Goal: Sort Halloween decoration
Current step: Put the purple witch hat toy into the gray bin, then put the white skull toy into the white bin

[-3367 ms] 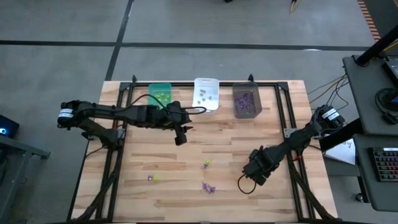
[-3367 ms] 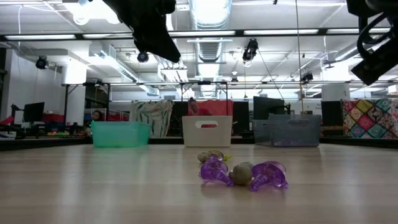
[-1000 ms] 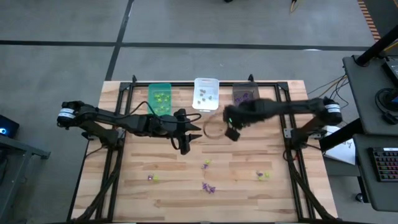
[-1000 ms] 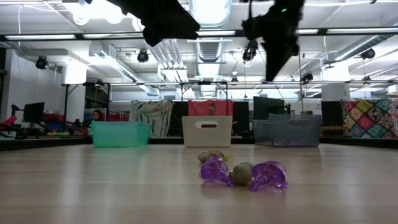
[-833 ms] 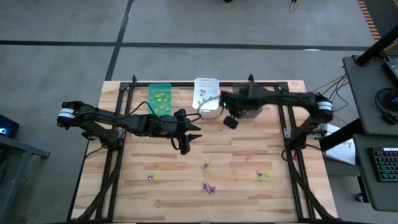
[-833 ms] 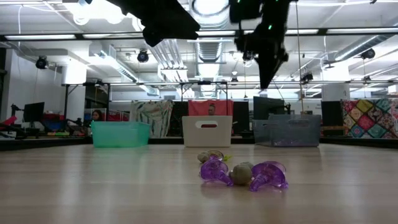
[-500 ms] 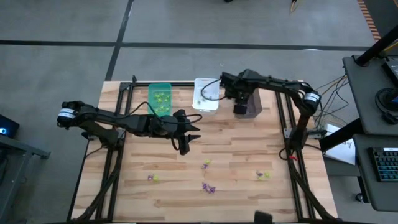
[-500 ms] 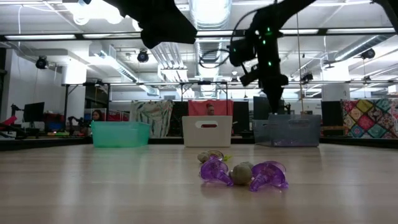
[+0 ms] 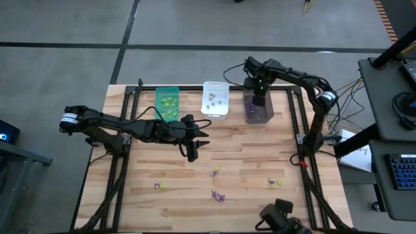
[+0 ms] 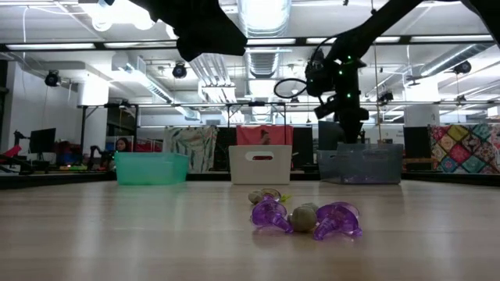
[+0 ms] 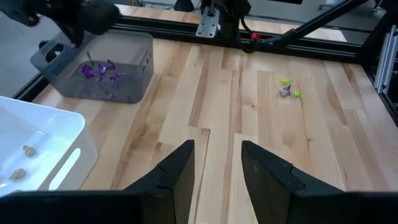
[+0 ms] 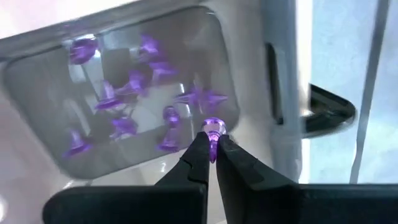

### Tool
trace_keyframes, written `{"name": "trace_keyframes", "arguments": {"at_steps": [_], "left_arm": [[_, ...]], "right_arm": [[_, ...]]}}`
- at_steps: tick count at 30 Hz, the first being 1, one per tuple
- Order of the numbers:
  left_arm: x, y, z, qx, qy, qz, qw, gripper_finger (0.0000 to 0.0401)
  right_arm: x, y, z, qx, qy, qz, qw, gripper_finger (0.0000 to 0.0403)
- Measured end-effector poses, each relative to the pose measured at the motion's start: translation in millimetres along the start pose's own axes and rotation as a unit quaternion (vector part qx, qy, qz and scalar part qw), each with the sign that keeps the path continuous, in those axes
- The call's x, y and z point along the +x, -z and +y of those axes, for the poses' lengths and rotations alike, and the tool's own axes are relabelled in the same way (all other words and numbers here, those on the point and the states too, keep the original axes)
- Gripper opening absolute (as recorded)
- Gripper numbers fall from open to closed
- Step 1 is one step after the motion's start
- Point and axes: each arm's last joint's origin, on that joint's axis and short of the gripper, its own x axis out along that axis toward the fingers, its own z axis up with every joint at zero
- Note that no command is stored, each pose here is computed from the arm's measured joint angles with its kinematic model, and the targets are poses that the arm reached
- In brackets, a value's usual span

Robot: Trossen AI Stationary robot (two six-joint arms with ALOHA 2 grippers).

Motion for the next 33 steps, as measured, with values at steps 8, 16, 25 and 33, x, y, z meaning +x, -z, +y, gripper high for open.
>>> {"name": "trace_keyframes", "arguments": {"at_steps": [8, 16, 25, 33], "left_arm": [[0.0, -0.1, 0.0, 0.000, 0.000, 0.000, 1.000, 0.0115], [0.0, -0.1, 0.0, 0.000, 0.000, 0.000, 1.000, 0.0115], [-0.1, -0.1, 0.0, 0.000, 0.000, -0.001, 1.000, 0.0115], [-0.3, 2.7, 0.5, 0.003, -0.003, 0.014, 1.000, 0.0115]], "right_arm": [[7.3, -4.1, -6.9, 0.033, 0.022, -0.043, 0.998, 0.0009], [15.6, -4.4, -4.2, 0.072, 0.004, -0.062, 0.995, 0.0034], [17.2, -4.6, -4.1, 0.088, 0.006, -0.066, 0.994, 0.0113], [-0.4, -2.7, 2.7, 0.123, 0.008, -0.079, 0.989, 0.0123]]}}
